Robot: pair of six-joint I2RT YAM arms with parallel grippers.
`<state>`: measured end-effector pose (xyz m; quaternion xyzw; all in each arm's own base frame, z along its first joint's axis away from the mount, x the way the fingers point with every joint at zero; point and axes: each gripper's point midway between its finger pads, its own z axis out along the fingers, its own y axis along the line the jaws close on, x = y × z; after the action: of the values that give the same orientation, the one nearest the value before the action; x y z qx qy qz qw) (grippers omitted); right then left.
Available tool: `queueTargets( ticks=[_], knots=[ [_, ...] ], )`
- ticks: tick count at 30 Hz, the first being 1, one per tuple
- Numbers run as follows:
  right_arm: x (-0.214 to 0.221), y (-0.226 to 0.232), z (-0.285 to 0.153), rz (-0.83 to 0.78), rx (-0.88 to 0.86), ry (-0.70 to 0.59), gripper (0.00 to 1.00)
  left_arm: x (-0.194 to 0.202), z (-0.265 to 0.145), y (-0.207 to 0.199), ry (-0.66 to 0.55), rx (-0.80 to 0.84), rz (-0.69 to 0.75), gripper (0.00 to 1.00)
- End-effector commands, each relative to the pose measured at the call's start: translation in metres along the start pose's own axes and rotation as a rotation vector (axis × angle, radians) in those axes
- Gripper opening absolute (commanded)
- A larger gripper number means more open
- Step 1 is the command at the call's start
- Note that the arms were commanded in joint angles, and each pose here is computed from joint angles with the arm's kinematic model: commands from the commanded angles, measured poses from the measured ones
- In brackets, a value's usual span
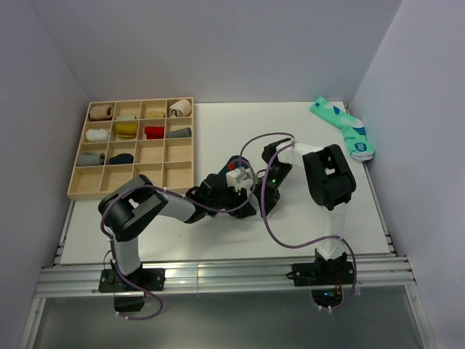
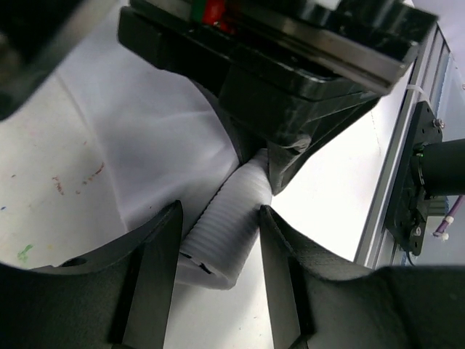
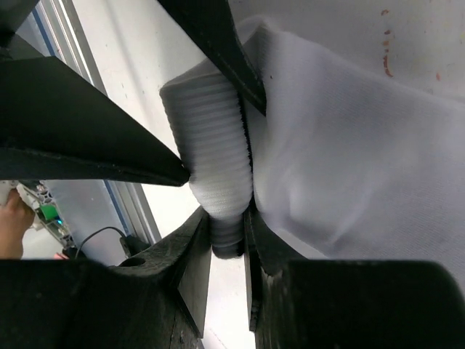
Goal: Roll the socks
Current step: Roll the sock at the center of the board.
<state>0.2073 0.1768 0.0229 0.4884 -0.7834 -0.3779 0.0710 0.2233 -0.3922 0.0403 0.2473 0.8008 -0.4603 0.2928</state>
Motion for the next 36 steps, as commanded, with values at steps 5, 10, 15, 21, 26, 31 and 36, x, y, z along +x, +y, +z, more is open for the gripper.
queueTargets(
  ticks=[5,10,15,21,26,31,36],
  knots=[
    [-0.009,-0.009,-0.006,0.021,0.020,-0.023,0.13,-0.011,0.009,-0.024,-0.030,0.109,0.047,0.52],
    [-0.010,-0.011,-0.005,0.053,0.034,-0.031,0.13,0.000,0.012,-0.023,-0.003,0.120,0.031,0.48],
    [-0.014,-0.015,-0.006,0.074,0.067,-0.051,0.14,0.009,0.014,-0.023,0.017,0.132,0.006,0.28],
    [-0.015,-0.019,-0.008,0.085,0.133,-0.085,0.26,0.025,0.019,-0.018,0.067,0.131,-0.060,0.00],
    [-0.017,-0.016,-0.022,0.053,0.224,-0.152,0.46,0.044,0.021,-0.008,0.114,0.106,-0.161,0.00],
    [-0.020,-0.008,-0.054,-0.010,0.323,-0.246,0.52,0.055,0.019,0.000,0.151,0.063,-0.276,0.01],
    [-0.013,-0.006,-0.079,-0.030,0.411,-0.339,0.52,0.066,0.017,0.009,0.200,-0.013,-0.426,0.00]
  ],
)
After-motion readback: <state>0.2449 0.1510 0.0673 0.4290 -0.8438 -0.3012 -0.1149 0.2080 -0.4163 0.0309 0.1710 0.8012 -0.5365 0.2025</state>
